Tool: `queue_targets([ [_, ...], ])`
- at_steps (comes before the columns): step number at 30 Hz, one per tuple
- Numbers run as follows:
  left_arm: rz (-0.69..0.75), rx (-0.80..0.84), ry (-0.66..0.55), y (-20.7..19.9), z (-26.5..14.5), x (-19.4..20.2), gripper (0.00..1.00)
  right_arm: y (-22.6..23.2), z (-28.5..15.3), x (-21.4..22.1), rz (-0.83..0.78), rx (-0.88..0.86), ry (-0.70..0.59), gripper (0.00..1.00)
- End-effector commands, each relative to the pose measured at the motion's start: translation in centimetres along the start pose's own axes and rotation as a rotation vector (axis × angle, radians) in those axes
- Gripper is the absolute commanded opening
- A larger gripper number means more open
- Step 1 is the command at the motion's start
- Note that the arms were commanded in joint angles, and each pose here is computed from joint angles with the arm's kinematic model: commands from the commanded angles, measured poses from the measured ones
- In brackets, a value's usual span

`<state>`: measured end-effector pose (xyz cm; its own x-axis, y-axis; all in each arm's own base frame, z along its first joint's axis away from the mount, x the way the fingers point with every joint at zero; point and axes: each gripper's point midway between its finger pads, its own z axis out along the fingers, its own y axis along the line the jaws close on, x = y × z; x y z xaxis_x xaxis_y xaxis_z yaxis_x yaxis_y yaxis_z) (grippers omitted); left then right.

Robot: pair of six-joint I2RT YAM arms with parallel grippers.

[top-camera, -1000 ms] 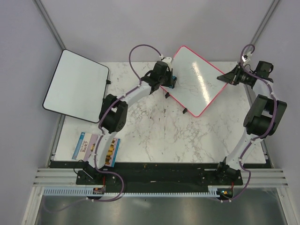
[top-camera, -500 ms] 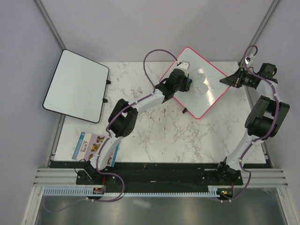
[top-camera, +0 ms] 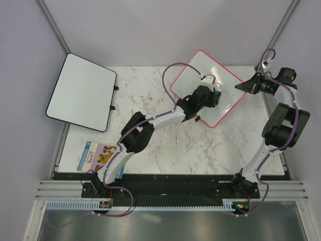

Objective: Erase the whiteboard

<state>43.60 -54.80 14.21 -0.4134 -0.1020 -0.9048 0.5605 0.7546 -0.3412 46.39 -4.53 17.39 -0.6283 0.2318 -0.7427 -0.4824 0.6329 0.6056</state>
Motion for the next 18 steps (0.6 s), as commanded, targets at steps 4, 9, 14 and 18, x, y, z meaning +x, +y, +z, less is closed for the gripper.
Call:
queue_targets([
  [4, -0.152, -0.35, 0.045, 14.4, -1.1, 0.6, 0.02, -1.1, 2.5, 5.4, -0.175, 0.031, 0.148, 0.0],
  [9, -0.33, -0.548, 0.083, 20.5, -3.4, 2.0, 0.02, -0.7, 2.4, 5.7, -0.19, 0.014, 0.146, 0.0],
  [14, -0.337, -0.578, 0.061, 20.9, -2.8, 1.5, 0.02, -0.5, 2.4, 5.5, -0.198, 0.013, 0.14, 0.0],
  [18, -0.264, -0.504, 0.079, 17.0, -1.1, 2.3, 0.02, -0.4, 2.3, 5.6, -0.201, 0.016, 0.141, 0.0],
])
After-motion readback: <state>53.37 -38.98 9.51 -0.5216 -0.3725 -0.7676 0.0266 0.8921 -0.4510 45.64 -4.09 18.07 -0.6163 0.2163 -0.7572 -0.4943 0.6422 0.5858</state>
